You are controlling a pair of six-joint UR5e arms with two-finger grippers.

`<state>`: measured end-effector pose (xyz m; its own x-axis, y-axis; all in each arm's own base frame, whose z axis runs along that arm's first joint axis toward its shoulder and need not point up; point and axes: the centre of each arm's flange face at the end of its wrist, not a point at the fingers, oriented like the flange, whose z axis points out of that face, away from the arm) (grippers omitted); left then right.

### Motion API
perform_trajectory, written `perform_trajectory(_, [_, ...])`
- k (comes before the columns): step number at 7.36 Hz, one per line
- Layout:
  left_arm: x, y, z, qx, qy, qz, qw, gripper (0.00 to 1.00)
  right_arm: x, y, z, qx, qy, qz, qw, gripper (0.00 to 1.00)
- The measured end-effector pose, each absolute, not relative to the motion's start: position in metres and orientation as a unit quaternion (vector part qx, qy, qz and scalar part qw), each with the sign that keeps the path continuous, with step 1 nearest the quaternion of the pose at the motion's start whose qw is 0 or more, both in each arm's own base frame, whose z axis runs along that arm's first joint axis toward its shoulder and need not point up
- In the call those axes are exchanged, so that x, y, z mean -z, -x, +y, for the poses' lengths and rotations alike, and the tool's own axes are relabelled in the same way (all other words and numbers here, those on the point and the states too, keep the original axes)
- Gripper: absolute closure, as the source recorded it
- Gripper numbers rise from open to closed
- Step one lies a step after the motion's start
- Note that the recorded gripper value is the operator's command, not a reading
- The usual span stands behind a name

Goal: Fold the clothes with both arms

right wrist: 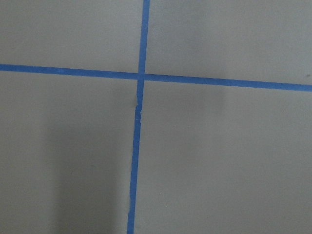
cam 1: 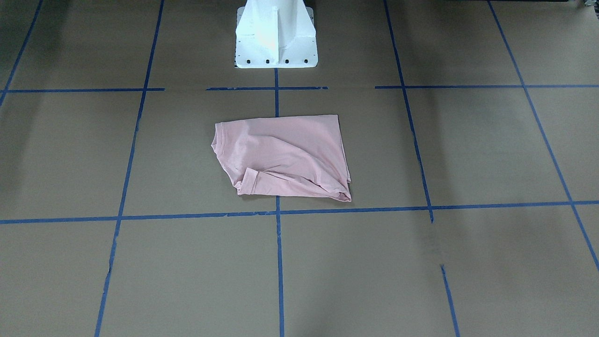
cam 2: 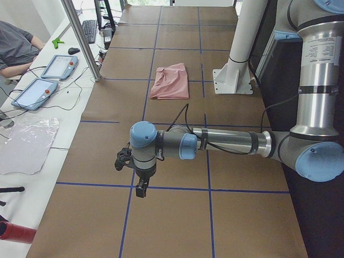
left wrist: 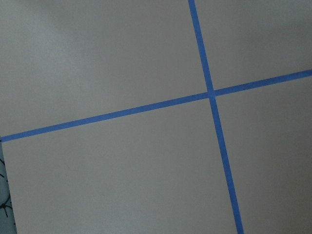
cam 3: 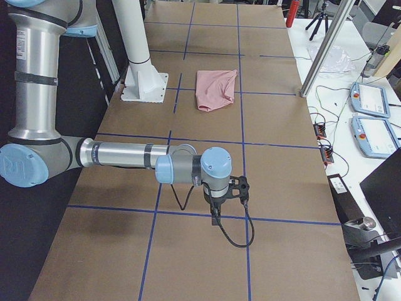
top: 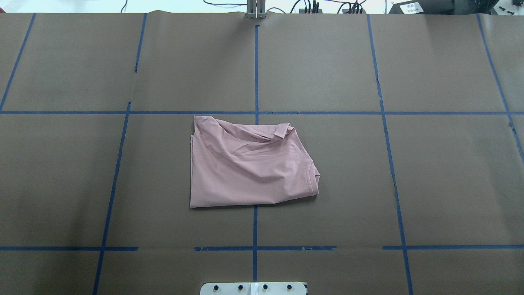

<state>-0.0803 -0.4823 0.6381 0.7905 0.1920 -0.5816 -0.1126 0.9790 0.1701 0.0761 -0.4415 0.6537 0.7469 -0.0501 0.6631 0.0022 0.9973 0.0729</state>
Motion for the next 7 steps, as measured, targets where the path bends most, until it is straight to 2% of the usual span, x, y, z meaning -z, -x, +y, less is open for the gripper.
perform_trajectory(7, [-0.6364, 0.0803, -0.4825, -0.081, -0.065, 0.313, 0.944, 0.0, -0.6562, -0.076, -0.438, 0.013, -0.031, -0.356, 0.934, 0.0])
